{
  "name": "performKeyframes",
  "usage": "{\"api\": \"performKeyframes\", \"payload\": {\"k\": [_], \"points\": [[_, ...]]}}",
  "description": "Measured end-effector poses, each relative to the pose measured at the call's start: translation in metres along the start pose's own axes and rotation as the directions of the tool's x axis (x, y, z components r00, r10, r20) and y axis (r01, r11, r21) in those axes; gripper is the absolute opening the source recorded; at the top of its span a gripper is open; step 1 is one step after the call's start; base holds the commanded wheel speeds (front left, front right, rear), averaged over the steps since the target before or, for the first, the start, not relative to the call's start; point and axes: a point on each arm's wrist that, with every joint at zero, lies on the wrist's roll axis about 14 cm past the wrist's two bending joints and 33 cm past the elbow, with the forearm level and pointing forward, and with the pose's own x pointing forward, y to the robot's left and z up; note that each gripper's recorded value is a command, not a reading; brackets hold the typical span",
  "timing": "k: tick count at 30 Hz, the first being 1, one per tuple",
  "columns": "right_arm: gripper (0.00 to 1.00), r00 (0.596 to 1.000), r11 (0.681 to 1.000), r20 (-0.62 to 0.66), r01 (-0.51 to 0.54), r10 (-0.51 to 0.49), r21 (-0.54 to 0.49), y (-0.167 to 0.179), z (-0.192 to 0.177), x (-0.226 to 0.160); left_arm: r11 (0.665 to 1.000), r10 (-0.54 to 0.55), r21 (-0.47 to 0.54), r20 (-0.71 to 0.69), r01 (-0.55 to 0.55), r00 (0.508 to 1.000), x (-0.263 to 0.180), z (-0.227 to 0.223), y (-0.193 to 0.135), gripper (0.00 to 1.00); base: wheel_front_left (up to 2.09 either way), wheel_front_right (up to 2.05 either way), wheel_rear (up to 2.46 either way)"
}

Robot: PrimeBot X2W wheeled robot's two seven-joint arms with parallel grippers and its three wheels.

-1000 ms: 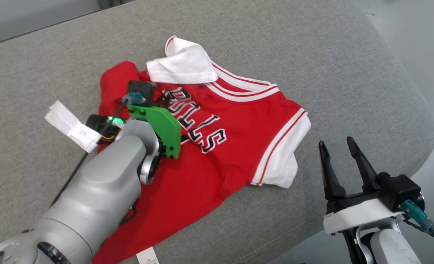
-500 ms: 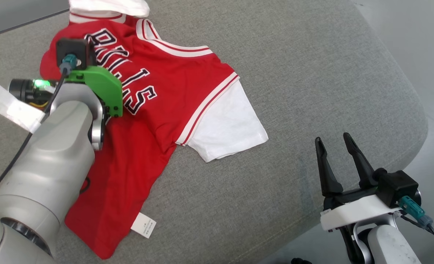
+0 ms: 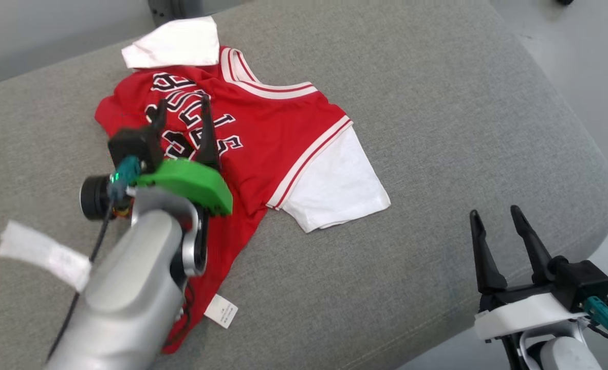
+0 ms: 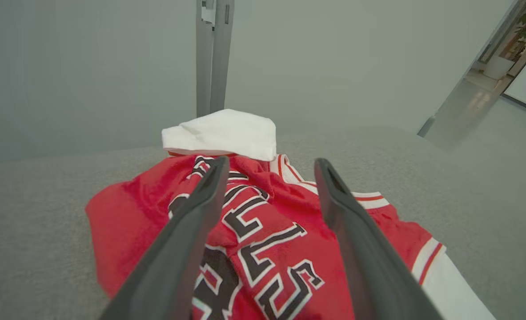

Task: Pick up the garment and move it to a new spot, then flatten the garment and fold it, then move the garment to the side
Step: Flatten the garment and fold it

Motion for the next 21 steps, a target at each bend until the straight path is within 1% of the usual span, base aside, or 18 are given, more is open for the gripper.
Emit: {"api": "performKeyframes", "payload": {"k": [1, 2, 8, 12, 13, 19, 21], "points": [[1.0, 1.0, 1.0, 0.01, -0.007, 0.007, -0.011, 0.0, 0.003, -0.002, 1.0, -0.005, 0.001, 0.033, 0.005, 0.999, -0.015, 0.004, -0.001, 1.0, 0.0, 0.0, 0.0], [1.0, 1.0, 1.0, 0.019, -0.011, 0.011, -0.02, -0.001, 0.007, -0.003, 1.0, 0.018, 0.0, 0.051, -0.018, 0.999, -0.029, 0.005, 0.004, 1.0, 0.0, 0.0, 0.0], [1.0, 0.997, 0.997, 0.061, -0.035, 0.039, -0.072, -0.007, 0.021, -0.007, 0.997, 0.073, -0.026, 0.089, -0.071, 0.993, -0.114, 0.0, 0.025, 1.0, 0.0, 0.0, 0.0], [1.0, 0.994, 0.995, 0.091, -0.048, 0.056, -0.092, -0.009, 0.03, -0.01, 0.987, 0.16, 0.02, 0.065, -0.162, 0.985, -0.164, -0.014, 0.052, 1.0, 0.0, 0.0, 0.0], [1.0, 0.993, 0.994, 0.099, -0.059, 0.068, -0.095, -0.006, 0.032, -0.01, 0.983, 0.175, 0.042, 0.066, -0.178, 0.982, -0.174, -0.014, 0.059, 1.0, 0.0, 0.0, 0.0], [1.0, 0.98, 0.984, 0.123, -0.144, 0.157, -0.105, 0.017, 0.038, -0.006, 0.962, 0.258, 0.081, 0.064, -0.262, 0.964, -0.223, -0.02, 0.085, 1.0, 0.0, 0.0, 0.0], [1.0, 0.974, 0.979, 0.125, -0.178, 0.19, -0.102, 0.028, 0.038, -0.004, 0.952, 0.291, 0.077, 0.075, -0.296, 0.954, -0.236, -0.018, 0.095, 1.0, 0.0, 0.0, 0.0]]}}
